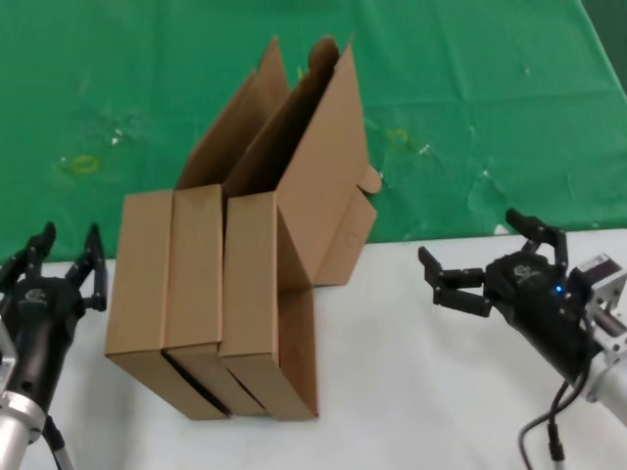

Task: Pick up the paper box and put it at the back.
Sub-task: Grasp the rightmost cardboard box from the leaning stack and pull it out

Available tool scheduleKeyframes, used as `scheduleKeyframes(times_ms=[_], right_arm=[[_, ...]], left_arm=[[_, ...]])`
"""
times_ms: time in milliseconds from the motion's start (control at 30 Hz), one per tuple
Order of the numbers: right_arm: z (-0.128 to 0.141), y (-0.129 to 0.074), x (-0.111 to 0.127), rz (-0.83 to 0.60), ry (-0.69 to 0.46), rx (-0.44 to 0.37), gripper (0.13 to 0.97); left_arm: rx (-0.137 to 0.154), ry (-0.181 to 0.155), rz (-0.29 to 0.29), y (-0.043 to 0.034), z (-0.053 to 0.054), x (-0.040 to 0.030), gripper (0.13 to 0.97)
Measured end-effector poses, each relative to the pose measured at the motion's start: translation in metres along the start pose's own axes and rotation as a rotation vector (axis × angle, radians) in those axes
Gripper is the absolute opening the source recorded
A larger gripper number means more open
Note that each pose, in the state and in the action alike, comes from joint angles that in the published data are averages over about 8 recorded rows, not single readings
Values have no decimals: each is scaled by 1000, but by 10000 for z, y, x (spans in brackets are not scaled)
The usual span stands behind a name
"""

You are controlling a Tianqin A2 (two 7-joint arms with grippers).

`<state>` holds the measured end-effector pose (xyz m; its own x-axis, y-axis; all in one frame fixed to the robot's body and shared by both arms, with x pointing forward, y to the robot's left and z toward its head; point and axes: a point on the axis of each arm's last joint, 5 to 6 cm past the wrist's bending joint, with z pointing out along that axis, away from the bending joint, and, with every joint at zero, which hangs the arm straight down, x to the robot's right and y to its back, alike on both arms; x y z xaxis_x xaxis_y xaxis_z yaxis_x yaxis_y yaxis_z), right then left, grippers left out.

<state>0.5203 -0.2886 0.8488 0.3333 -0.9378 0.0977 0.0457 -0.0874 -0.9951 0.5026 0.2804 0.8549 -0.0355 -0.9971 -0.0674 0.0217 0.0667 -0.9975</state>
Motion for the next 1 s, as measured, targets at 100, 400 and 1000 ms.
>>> scheduleKeyframes(times_ms=[100, 400, 1000], right_arm=[[-3, 15, 93, 5, -134, 2, 966], [14, 28, 331, -94, -584, -9, 966], [274, 53, -78, -223, -903, 32, 966]], left_arm=[[0, 0, 0, 0, 0, 0, 371], [0, 0, 0, 0, 0, 0, 278], [0, 0, 0, 0, 0, 0, 146]])
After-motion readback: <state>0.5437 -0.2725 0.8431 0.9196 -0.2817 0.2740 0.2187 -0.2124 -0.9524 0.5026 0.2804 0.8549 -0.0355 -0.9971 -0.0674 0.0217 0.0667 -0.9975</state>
